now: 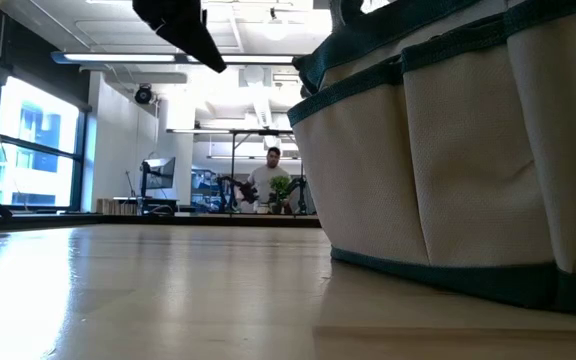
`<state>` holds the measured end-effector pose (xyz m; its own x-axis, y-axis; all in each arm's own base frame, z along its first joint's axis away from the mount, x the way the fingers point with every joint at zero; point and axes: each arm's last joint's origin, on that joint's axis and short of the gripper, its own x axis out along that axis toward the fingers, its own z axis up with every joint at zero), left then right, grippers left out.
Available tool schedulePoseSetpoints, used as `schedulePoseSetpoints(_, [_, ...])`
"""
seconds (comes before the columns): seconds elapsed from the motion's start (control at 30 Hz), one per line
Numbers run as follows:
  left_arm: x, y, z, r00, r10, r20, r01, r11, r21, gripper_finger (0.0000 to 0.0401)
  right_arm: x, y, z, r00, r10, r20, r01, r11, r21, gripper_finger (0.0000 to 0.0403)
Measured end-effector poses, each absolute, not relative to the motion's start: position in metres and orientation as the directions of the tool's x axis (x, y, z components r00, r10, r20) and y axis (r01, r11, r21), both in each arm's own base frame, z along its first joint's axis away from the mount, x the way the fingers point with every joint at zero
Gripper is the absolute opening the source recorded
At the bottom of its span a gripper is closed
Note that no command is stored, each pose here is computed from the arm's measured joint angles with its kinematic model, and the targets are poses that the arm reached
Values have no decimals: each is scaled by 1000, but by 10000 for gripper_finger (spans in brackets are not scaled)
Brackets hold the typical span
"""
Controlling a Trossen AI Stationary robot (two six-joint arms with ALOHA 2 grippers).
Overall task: Pick & Place Garden tools in Gardening bag
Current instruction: Put the green shear scissors into the green gardening bag
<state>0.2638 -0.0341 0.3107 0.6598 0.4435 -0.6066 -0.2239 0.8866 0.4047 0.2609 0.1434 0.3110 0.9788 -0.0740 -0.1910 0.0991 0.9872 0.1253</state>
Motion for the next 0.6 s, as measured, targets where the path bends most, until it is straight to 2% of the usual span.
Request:
schedulePoseSetpoints(0.13, [262,-34,300,639,447,-625,-210,884,417,246,272,141,299,969,-56,-240,89,988,127,55])
schedulePoseSetpoints(0.33, [259,-33,284,609,453,-651,-190,880,435,246,273,141,291,955,-118,-273,144,987,76,55])
schedulePoseSetpoints(0.6, [258,-33,281,603,454,-655,-205,883,423,246,270,138,280,919,-163,-360,191,981,45,55])
